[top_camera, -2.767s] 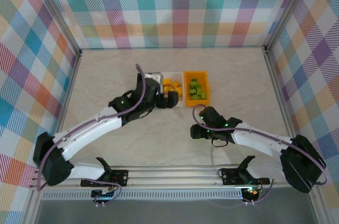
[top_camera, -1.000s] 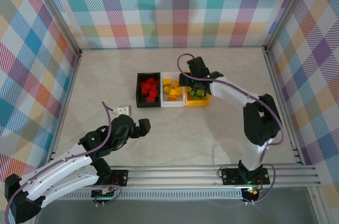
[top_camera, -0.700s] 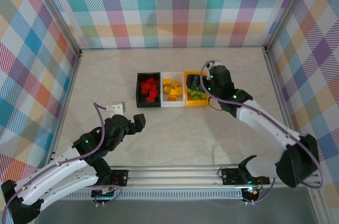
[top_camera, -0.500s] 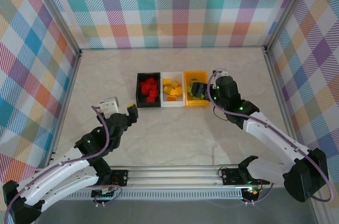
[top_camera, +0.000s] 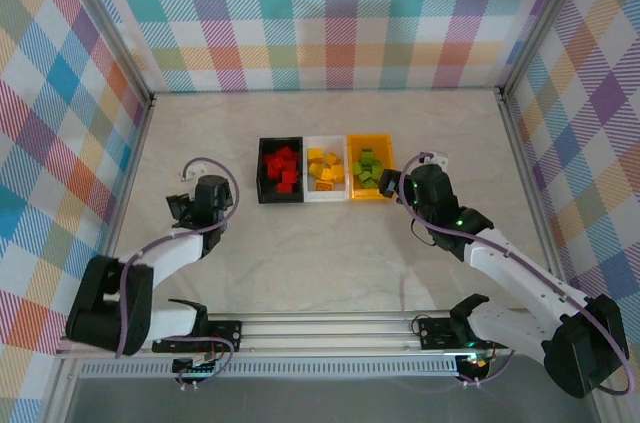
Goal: Sort the legos into containers by color
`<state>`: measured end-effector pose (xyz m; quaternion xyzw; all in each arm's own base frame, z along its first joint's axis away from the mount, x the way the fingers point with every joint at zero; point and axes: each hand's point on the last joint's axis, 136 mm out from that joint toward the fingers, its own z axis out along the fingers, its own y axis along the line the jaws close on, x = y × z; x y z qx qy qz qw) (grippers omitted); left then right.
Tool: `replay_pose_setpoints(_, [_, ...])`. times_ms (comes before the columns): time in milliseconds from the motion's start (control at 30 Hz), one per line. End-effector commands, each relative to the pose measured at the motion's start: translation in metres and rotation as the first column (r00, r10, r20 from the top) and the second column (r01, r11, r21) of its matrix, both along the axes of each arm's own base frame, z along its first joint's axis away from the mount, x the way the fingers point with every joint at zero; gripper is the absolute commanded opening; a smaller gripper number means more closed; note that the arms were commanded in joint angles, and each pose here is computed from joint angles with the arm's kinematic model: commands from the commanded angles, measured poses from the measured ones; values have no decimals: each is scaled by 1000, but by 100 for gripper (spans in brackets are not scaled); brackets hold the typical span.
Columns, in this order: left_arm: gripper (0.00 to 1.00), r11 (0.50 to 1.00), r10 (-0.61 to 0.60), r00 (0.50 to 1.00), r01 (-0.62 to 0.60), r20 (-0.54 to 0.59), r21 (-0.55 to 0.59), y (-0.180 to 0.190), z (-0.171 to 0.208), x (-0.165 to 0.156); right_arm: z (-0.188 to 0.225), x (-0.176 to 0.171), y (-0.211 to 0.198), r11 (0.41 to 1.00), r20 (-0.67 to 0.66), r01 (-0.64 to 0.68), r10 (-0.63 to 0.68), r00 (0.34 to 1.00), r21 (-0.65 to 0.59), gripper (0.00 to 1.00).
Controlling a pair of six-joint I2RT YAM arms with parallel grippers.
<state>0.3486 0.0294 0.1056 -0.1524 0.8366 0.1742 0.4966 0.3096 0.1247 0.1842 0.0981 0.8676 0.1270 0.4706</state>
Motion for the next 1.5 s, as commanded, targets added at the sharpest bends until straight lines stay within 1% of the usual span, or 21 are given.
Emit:
replay_pose_setpoints(0, [100,987,-162,978,162,134,13,-23,20,34,-5,-2,-12,998,17,26,-25,1000,-64,100])
replay_pose_setpoints(100, [100,981,-195,976,195,101,14,-29,-4,42,-11,-2,-15,995,23,17,-15,1000,-94,100])
replay_pose_setpoints(133, [100,978,-209,971,208,118,18,-32,-5,44,-13,-3,-15,995,26,12,-10,1000,-100,100])
replay_pose_setpoints(167, [100,977,-212,974,212,83,6,-32,-9,45,-14,-3,-16,995,33,11,-8,999,-102,100])
replay_pose_setpoints(233, [100,975,-220,974,222,62,-24,-30,-12,51,-15,-2,-15,995,50,4,1,999,-95,100])
replay_pose_setpoints(300, [100,971,-234,968,238,93,-30,-32,-11,47,-18,-1,-15,995,61,-3,9,998,-95,100])
replay_pose_setpoints(367, [100,950,-288,950,299,121,-86,-34,-20,44,-17,0,-15,994,74,-9,17,997,-109,100])
replay_pose_setpoints(400, [100,937,-328,927,344,180,-65,-39,-19,46,-17,0,-17,993,76,-7,16,997,-120,100])
replay_pose_setpoints(433, [100,933,-338,934,349,117,-91,-41,-27,46,-15,1,-18,991,81,-9,20,996,-133,100])
replay_pose_setpoints(467, [100,929,-339,935,350,103,-121,-39,-27,48,-13,1,-20,990,86,-8,21,996,-143,100])
replay_pose_setpoints(500, [100,925,-344,928,361,140,-121,-38,-25,51,-10,2,-21,989,97,-6,21,995,-148,100])
replay_pose_setpoints(533, [100,924,-345,932,357,108,-136,-39,-28,48,-6,2,-23,987,111,-6,24,994,-159,100])
replay_pose_setpoints(633, [100,930,-331,936,345,119,-127,-36,-27,48,7,6,-31,974,173,-2,42,984,-227,100])
replay_pose_setpoints(733, [100,933,-321,938,336,127,-127,-34,-25,48,21,14,-51,940,274,61,35,961,-337,100])
replay_pose_setpoints(833, [100,933,-322,939,337,123,-129,-34,-26,48,27,21,-87,906,321,167,-37,946,-389,100])
replay_pose_setpoints(900, [100,933,-322,938,337,125,-129,-34,-25,48,16,23,-114,903,300,206,-91,949,-378,100])
replay_pose_setpoints(1000, [100,933,-322,939,337,124,-129,-34,-26,48,-7,28,-137,927,288,218,-129,949,-305,100])
replay_pose_setpoints(1100, [100,933,-321,939,336,123,-130,-34,-26,48,-22,37,-136,953,295,166,-87,951,-254,100])
replay_pose_setpoints(1200, [100,932,-322,939,337,121,-131,-34,-26,48,-45,50,-129,957,254,110,-39,966,-270,100])
replay_pose_setpoints(1300, [100,933,-322,939,336,121,-130,-34,-26,48,-60,61,-127,956,253,96,-24,967,-277,100])
replay_pose_setpoints(1467, [100,932,-322,939,337,121,-131,-34,-26,48,-73,80,-117,966,226,31,28,974,-257,100])
